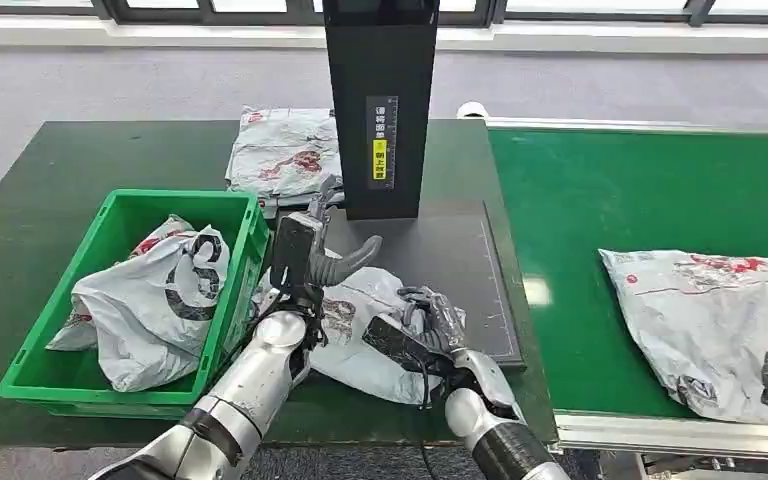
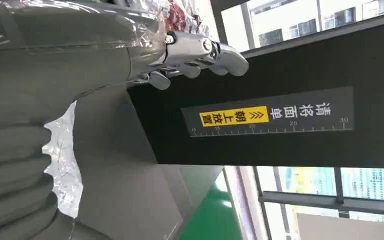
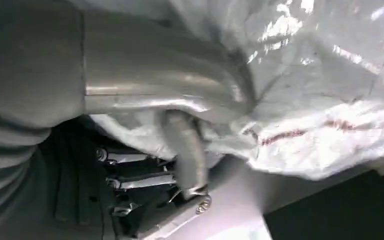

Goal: Moved the parcel from conveyor to table for the left to box.

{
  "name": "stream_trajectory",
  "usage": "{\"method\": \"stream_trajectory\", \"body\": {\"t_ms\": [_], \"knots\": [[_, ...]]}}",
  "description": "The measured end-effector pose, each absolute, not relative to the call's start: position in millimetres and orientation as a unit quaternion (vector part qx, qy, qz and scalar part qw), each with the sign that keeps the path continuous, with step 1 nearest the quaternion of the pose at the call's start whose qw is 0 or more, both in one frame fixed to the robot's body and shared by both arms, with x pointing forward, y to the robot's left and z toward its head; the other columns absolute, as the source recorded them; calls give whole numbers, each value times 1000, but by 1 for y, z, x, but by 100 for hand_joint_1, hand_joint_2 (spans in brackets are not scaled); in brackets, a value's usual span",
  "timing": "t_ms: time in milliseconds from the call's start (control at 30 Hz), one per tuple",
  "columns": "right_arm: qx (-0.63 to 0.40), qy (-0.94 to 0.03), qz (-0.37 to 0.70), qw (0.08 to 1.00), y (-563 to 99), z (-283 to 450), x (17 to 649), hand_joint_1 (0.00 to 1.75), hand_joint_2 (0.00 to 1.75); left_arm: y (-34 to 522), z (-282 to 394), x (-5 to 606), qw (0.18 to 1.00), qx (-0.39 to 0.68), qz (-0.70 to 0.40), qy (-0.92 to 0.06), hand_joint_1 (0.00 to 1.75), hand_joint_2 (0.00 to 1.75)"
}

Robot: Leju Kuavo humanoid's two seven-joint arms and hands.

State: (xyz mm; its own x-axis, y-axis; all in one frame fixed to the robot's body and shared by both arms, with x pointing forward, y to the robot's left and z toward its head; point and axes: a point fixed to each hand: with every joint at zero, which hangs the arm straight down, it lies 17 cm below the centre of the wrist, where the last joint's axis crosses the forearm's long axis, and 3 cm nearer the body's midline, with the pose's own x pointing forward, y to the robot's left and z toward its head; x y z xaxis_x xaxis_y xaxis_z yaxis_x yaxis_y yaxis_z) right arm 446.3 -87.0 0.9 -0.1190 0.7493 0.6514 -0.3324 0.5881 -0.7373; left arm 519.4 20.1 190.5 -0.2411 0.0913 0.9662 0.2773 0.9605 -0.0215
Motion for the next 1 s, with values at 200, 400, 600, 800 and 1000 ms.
{"method": "stream_trajectory", "body": {"t_ms": [200,400,600,800,1000], "knots": [[-258,-692,316,595,-124,62,454,0,0,14,175,510,604,-93,-129,-781,0,175],[-293,-760,192,547,-171,127,445,0,0,9,165,505,591,-52,-187,-783,0,175],[-303,-767,168,540,-187,140,440,0,0,8,164,504,590,-51,-191,-783,0,175],[-293,-786,126,530,-204,149,437,0,0,-1,146,496,571,-9,-272,-775,0,175],[-290,-786,102,536,-223,147,439,0,0,13,112,495,562,73,-347,-747,0,175]]}}
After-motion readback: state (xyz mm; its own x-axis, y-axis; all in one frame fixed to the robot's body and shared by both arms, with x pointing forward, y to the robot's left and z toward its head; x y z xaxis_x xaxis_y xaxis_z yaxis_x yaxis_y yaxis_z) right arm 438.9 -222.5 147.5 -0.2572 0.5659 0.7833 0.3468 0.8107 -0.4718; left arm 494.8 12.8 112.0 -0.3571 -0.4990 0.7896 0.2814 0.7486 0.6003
